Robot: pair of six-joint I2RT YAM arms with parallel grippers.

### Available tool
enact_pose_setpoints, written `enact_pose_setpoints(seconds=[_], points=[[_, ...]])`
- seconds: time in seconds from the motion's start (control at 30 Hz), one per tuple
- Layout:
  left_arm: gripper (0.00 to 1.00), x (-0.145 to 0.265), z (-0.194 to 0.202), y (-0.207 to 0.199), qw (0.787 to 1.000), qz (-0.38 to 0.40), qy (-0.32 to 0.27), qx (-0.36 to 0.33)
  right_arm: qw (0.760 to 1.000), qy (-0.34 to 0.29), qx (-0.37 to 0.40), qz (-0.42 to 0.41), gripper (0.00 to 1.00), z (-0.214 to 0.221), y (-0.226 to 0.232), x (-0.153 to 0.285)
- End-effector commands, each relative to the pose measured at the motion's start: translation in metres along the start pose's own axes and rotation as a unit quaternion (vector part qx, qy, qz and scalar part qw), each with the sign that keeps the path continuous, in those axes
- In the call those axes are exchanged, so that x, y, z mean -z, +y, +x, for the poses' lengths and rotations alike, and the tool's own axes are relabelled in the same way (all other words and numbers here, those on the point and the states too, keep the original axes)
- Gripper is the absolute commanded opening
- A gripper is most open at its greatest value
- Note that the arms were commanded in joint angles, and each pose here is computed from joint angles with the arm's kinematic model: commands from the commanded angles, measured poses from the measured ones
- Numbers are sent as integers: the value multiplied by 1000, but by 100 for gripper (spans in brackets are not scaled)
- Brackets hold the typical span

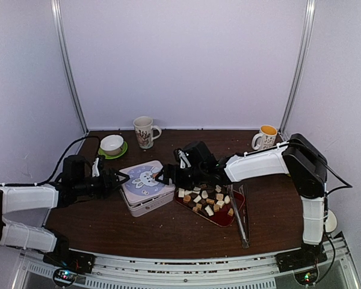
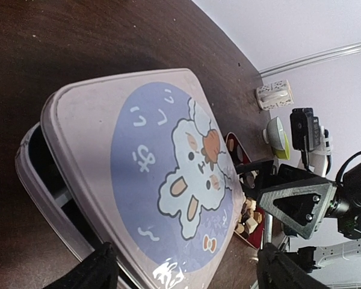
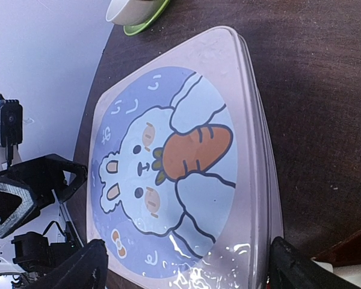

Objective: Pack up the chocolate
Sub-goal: Pick up the box lid from the packing box.

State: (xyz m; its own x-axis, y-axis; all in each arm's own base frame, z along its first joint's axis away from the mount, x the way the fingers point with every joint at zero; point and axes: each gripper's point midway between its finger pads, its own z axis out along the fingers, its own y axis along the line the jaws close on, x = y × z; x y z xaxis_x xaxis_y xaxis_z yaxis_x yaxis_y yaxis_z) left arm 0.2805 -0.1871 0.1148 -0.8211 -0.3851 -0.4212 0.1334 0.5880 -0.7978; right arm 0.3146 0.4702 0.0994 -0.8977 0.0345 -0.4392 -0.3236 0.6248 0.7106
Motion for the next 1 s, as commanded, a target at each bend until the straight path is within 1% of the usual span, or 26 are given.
enact_pose_setpoints(seconds=[0.0,0.2,0.27,0.53,0.63,0.83,0.97], points=[[82,-7,-7,-16,1000,26,7,2,1000,1,2,-8,93,-1,8,-4],[83,-13,-2,0,999,-16,22,24,1000,2,5,-4,93,-1,7,-4],[86,-12,-2,4,999,-31,23,27,1000,1,7,-2,93,-2,7,-4],[92,-11,-3,5,997,-49,26,44,1000,1,11,-1,93,-3,8,-5],[93,-12,-6,8,996,-64,23,53,1000,3,12,0,92,-2,7,-6],[93,-20,-9,1,996,-55,32,55,1000,6,13,3,92,-1,4,-9],[93,-24,-10,-10,998,-28,37,51,1000,9,13,6,92,1,1,-11]])
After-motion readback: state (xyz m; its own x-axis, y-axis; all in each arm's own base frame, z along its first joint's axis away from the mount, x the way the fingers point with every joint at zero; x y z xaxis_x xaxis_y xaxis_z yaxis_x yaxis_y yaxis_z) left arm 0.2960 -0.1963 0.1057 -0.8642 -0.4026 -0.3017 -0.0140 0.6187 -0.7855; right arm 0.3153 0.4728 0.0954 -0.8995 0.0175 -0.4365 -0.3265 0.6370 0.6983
